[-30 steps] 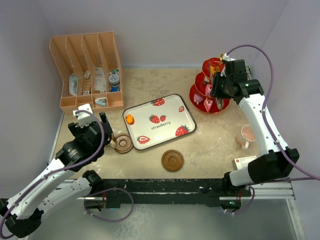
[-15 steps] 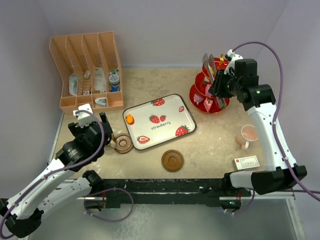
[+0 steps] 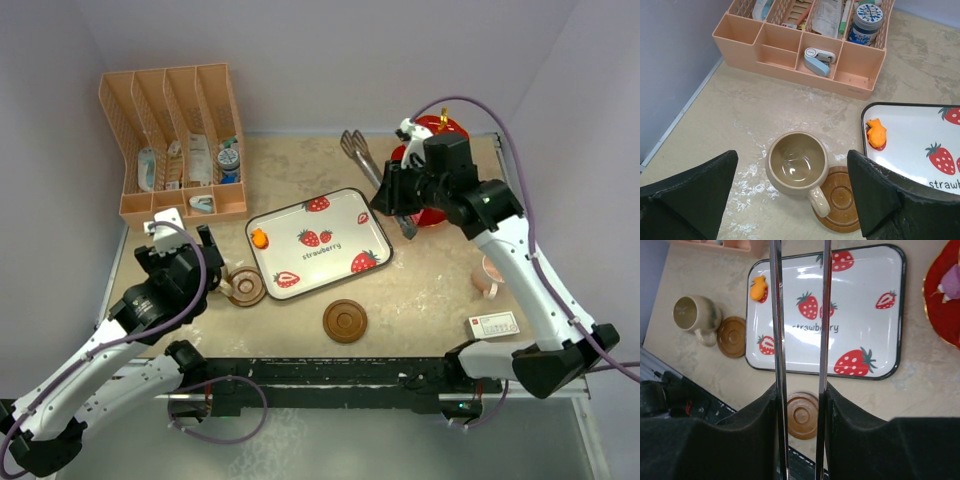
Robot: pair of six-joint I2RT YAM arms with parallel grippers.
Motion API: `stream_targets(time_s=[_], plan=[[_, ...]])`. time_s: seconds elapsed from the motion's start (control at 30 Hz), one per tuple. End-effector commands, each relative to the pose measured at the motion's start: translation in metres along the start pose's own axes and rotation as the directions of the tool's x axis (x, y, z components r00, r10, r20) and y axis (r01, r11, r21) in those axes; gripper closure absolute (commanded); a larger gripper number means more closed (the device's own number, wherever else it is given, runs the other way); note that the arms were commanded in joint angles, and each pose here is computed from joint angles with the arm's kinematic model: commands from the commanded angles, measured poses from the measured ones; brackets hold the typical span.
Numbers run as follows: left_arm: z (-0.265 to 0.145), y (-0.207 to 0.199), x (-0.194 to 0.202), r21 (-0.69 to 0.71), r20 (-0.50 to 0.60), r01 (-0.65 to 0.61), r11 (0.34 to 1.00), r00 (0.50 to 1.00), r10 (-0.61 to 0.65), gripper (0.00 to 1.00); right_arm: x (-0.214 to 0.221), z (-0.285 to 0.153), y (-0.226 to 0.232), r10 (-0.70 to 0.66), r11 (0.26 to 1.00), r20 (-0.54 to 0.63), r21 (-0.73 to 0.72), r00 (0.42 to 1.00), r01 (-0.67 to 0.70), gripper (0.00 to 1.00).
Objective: Serve the afternoon tea
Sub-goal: Place the desert on the desert table, then pick up the desert from the tray.
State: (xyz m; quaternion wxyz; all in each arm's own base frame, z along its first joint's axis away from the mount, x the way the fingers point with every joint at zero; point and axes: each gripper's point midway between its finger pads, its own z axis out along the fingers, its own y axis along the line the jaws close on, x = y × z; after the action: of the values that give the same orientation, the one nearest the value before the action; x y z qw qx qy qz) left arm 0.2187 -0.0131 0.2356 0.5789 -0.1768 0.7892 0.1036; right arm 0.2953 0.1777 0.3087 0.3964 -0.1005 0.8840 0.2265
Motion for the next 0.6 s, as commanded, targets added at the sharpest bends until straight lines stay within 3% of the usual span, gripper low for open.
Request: stream_targets(time_s=[0.0, 0.2, 0.57], plan=[[-0.003, 0.004, -0.016, -0.013, 0.042, 0.056, 0.998, 0.998, -0.055, 0.12, 0.003, 0.013, 0.026, -0.003, 1.0, 0.017, -0.031, 1.0, 0.003, 0.63], [-0.004, 0.008, -0.018, -0.023, 0.052, 0.069, 0.997, 0.996, -0.067, 0.12, 0.034, 0.039, 0.056, -0.017, 0.999, -0.054, -0.036, 0.998, 0.015, 0.63], [-0.008, 0.02, -0.026, -0.047, 0.088, 0.129, 0.991, 0.988, -0.124, 0.12, 0.151, 0.126, 0.144, -0.156, 0.987, -0.292, -0.07, 0.944, 0.141, 0.61]])
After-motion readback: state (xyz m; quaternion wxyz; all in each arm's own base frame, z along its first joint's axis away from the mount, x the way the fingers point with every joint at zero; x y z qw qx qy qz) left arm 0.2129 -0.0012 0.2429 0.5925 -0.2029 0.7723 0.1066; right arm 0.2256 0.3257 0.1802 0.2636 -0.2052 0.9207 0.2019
